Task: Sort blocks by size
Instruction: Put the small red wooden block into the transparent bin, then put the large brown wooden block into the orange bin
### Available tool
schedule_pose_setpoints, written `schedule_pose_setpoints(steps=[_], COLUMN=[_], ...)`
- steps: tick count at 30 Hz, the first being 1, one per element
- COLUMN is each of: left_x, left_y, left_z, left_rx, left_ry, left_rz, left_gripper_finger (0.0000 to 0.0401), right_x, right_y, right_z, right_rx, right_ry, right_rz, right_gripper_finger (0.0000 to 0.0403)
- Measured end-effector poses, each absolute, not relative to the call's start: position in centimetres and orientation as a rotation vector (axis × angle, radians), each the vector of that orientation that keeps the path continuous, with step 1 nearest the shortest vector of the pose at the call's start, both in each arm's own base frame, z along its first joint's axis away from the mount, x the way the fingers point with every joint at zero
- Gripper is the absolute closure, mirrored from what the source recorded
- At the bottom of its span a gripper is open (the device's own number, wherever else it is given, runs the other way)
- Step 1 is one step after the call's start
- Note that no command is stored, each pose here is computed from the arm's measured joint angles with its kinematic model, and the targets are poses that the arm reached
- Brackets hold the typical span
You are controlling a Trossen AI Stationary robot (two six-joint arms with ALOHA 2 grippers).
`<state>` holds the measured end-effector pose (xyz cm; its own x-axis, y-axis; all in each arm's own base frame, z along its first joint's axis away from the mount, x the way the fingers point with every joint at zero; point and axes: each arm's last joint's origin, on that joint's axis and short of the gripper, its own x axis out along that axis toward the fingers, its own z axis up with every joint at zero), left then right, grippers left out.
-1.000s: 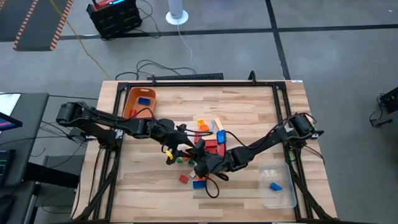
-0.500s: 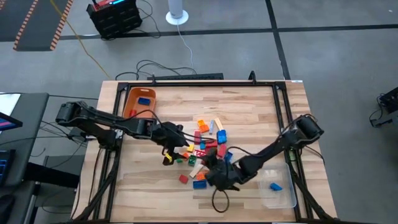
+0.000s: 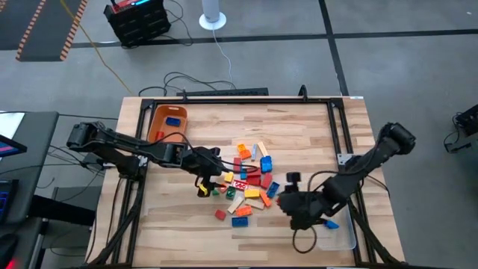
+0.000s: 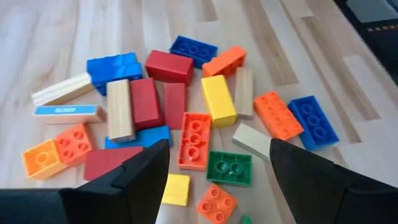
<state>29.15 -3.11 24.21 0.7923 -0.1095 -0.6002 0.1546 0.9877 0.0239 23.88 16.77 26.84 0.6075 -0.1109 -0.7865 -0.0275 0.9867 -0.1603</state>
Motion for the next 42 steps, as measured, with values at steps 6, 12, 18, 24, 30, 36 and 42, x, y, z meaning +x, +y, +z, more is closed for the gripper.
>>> schedule_pose_setpoints(steps=[6,12,18,24,30,36,42], left_x=[29.2,29.2,29.2,29.3,29.3,29.3,29.3], left_y=[-3.0,-2.8,-2.8,-2.8,-2.8,-2.8,-2.8], left_z=[24.2,24.2,24.2,24.3,24.3,24.3,24.1], left_rx=[0.103,0.156,0.156,0.148,0.181,0.18,0.151], left_ry=[0.64,0.64,0.636,0.627,0.622,0.621,0.634], left_rz=[-0.101,-0.055,-0.055,-0.052,-0.059,-0.057,-0.047], left_gripper_finger=[0.0129,0.0129,0.0129,0.0129,0.0129,0.0129,0.0129], right_x=[20.2,17.2,15.6,14.9,14.7,15.1,15.8], right_y=[16.9,17.2,18.6,18.7,18.3,17.5,17.1], right_z=[26.8,25.2,22.8,20.8,20.8,21.5,23.4], right_rx=[0.093,0.182,0.333,0.428,0.437,0.478,0.412], right_ry=[1.161,1.301,1.345,1.339,1.391,1.374,1.255], right_rz=[-0.141,-0.336,-0.349,-0.413,-0.433,-0.427,-0.35], right_gripper_finger=[0.0263,0.0247,0.0251,0.0247,0.0205,0.0181,0.0186])
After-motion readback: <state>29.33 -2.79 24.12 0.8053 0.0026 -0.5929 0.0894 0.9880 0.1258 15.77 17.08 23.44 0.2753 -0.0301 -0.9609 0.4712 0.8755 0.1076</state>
